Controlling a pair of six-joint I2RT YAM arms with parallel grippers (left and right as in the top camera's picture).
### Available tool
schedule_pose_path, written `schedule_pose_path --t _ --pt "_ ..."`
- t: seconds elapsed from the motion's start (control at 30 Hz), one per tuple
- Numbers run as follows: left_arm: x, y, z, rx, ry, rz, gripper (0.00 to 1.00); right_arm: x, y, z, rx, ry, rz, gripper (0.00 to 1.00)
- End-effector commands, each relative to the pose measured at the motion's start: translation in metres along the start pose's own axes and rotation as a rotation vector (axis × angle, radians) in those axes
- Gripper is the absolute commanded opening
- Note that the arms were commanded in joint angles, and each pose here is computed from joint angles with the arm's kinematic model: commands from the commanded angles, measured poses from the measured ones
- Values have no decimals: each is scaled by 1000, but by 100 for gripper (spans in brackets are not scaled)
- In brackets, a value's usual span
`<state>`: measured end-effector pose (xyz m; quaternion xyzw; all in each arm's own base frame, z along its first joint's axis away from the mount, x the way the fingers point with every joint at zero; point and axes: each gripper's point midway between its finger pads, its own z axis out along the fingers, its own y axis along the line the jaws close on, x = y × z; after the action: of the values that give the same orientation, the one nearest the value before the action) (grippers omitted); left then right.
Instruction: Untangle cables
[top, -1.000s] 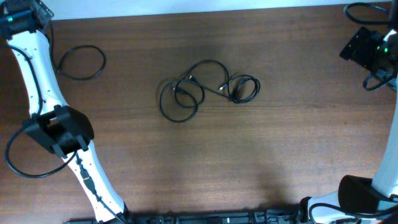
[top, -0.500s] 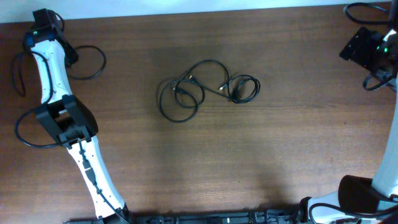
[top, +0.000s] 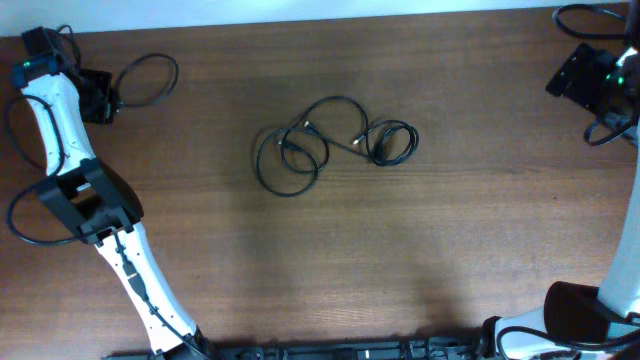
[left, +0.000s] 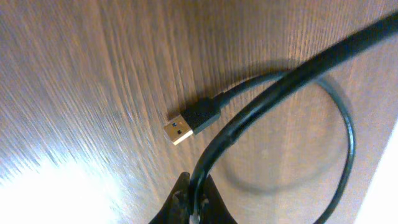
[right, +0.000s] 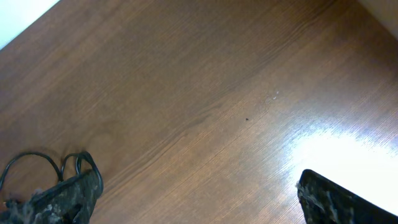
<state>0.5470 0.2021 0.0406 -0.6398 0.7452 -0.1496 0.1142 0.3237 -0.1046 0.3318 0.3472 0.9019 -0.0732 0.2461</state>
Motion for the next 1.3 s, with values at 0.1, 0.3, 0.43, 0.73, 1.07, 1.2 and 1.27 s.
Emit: schedule_pose_path --t 0.1,0.3,0.43,0.73,1.07,1.2,1.27 --pt "-16 2 5 45 20 -102 36 -1 -3 -4 7 -16 12 100" --pt "-51 13 -35 -29 -149 73 77 -1 -3 -4 7 -16 12 100" --pt "-32 -57 -134 223 -253 348 82 -1 -3 -4 7 -16 12 100" --pt "221 -59 -103 297 332 1247 99 -1 -3 -4 7 -16 12 100" --pt "300 -1 -121 -143 294 1555 99 -1 -3 -4 7 -17 12 100" --pt "325 48 -141 -179 451 1614 99 -1 -3 -4 7 -16 12 100" --pt "340 72 -104 -237 520 1637 99 -1 -3 -4 7 -16 12 100"
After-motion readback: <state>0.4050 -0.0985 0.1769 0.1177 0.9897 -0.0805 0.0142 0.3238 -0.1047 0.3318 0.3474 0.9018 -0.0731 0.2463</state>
